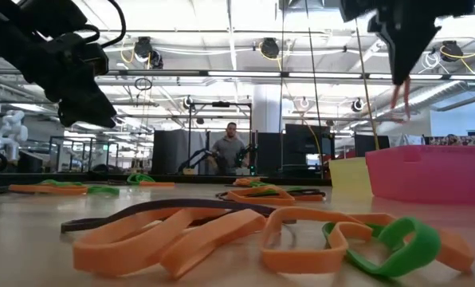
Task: Sort rubber bands into baskets
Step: Put the orange rubber band into the red bin
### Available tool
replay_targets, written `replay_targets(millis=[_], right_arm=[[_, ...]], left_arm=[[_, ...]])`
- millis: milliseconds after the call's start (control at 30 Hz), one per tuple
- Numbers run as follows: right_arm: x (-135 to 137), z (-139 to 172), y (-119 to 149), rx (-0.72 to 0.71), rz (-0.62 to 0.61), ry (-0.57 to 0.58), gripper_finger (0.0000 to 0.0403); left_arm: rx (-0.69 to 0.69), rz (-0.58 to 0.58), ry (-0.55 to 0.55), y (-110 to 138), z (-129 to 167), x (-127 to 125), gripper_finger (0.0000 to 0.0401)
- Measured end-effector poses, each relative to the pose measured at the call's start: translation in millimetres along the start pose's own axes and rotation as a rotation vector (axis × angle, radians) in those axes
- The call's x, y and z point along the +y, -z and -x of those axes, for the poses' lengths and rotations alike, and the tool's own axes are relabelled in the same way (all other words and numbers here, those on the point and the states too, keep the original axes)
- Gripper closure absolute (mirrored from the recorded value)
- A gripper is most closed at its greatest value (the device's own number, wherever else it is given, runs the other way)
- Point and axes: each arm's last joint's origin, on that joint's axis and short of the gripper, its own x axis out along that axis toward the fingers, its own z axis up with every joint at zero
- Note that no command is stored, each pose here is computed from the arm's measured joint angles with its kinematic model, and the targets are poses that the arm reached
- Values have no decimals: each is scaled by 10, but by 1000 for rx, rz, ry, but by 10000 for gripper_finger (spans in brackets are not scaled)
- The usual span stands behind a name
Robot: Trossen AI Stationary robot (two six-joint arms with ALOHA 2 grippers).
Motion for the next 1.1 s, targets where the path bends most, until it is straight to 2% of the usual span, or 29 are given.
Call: replay_targets(millis=[200,400,533,900,1100], right_arm=[[-28,-253,105,53,66,20,403],[29,-498,183,86,158,36,394],[83,-588,212,126,212,-43,378],[72,-555,231,111,338,-103,305],[-10,-423,279,121,356,-170,268]], left_arm=[[-31,1,-61,-9,0,18,226],[-48,100,-84,-13,1,25,226],[-55,129,-81,-18,1,23,226],[-134,446,-115,-48,4,32,226],[-135,469,-111,-49,4,30,226]])
